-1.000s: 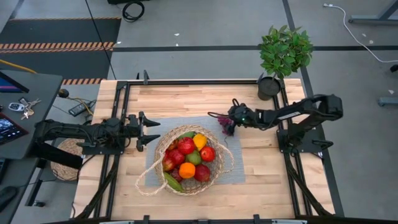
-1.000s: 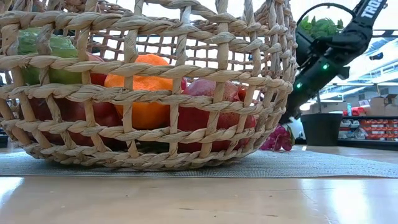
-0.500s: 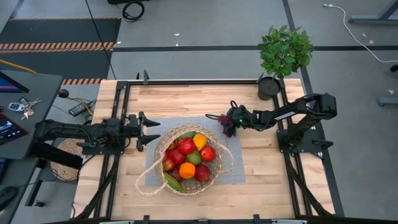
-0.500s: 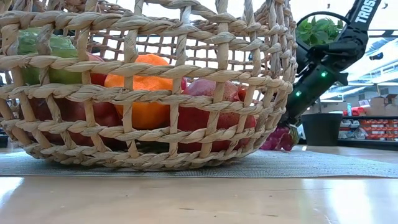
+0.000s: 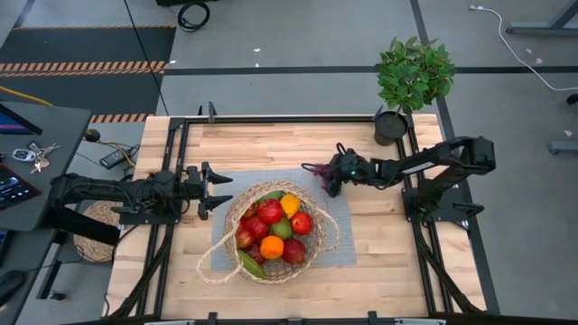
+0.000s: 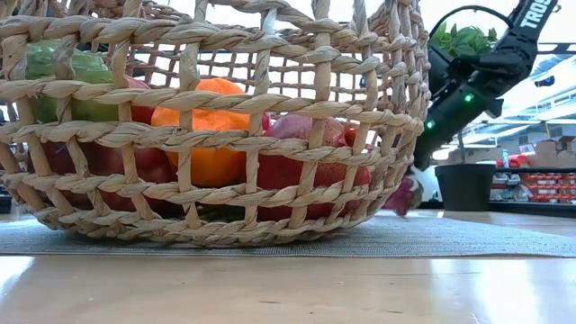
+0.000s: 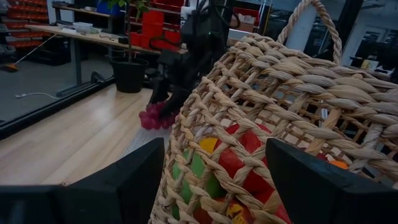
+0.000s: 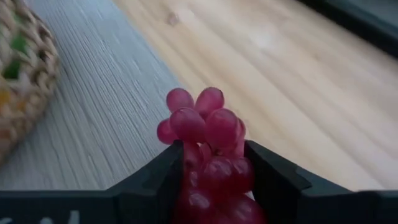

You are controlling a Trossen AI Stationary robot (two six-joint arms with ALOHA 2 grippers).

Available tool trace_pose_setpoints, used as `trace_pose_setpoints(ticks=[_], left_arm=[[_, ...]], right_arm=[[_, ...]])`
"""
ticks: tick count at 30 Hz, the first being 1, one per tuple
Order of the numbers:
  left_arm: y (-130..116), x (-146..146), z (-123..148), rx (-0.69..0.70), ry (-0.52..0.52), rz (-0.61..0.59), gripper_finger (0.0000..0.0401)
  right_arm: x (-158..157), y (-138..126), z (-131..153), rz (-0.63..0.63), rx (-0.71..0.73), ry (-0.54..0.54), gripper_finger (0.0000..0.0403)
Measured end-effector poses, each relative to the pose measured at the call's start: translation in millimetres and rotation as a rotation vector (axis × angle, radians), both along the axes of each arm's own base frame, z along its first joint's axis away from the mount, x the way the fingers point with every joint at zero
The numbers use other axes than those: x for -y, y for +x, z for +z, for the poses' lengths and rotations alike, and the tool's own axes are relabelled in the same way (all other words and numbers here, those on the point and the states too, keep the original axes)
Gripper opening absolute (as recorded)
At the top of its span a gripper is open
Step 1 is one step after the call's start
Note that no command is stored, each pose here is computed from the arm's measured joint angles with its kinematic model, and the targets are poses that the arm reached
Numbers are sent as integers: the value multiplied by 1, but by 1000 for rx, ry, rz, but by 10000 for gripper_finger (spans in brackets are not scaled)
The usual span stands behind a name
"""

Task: Build produce basket
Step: Put the purple grapes into the brown basket

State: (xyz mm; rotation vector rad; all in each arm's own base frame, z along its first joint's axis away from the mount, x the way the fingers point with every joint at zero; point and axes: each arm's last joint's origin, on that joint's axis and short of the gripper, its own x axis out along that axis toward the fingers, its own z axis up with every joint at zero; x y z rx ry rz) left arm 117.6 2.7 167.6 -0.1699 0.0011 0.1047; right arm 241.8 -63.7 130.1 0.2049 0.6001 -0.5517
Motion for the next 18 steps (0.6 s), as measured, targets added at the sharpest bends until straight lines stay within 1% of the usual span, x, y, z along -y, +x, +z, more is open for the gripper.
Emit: trace_pose_setpoints(ticks=[5,13,16,18], left_arm=[[0,0,0,0,0,0,286],[0,0,0,0,0,0,286],[0,0,0,0,0,0,286],[0,0,0,0,0,0,286]], right_arm=[[-1,-3,19,14,73,-38,170],[-4,-17,66,48,244,-146,170],[-6,-24,85,52,336,-186,170],[-7,-29,99,54,430,-210,170]])
